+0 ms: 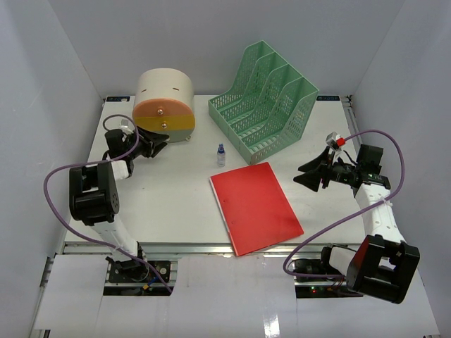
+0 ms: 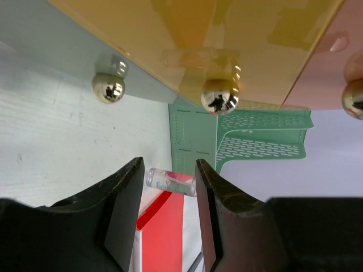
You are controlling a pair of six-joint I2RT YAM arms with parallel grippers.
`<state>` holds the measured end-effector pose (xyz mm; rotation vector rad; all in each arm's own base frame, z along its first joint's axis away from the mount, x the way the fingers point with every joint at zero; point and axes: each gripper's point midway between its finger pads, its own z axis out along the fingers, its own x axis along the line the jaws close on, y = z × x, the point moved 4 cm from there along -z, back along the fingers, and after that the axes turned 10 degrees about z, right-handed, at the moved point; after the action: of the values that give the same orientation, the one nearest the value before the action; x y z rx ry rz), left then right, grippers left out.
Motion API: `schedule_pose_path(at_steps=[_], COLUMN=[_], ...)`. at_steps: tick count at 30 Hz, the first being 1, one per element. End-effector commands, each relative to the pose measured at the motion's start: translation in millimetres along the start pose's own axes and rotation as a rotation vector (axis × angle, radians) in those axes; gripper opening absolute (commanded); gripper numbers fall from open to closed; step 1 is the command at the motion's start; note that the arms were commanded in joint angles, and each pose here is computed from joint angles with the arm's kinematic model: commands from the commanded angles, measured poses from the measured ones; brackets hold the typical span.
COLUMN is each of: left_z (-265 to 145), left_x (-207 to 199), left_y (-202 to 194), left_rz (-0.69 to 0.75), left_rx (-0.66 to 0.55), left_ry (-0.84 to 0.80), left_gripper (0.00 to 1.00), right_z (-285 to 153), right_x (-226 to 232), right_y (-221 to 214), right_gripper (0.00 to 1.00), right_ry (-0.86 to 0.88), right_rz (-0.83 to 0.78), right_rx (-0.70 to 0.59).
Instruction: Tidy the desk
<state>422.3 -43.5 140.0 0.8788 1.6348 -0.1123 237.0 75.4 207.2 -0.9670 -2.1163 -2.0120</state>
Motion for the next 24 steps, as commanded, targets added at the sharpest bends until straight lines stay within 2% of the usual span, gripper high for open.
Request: schedule_pose_path(at_steps=[1,17,21,24], left_z=[11,40,43,45], left_x=[-7,31,37,40], left_y=[17,31,31,32], left_rz=[0.066,-0.004,-0.032,-0.055], left_rx=[-0.027,-0.058,-0.078,-0.09], left_ry=[-0.055,0.048,0.055,0.056], left_gripper=[0.51,0.58,0.57,0.52], right_z=[-2,-1,-1,-2], right_x=[1,-4,-5,-6], right_y=[9,8,8,8], right_gripper=[0.64,0.64,0.64,0.64], right_ry=[0.006,0.004,0.002,-0.001], right_rz=[-0.037,-0.014,-0.012,-0.012], right_rx=[-0.013,-0.009,-0.008,-0.008])
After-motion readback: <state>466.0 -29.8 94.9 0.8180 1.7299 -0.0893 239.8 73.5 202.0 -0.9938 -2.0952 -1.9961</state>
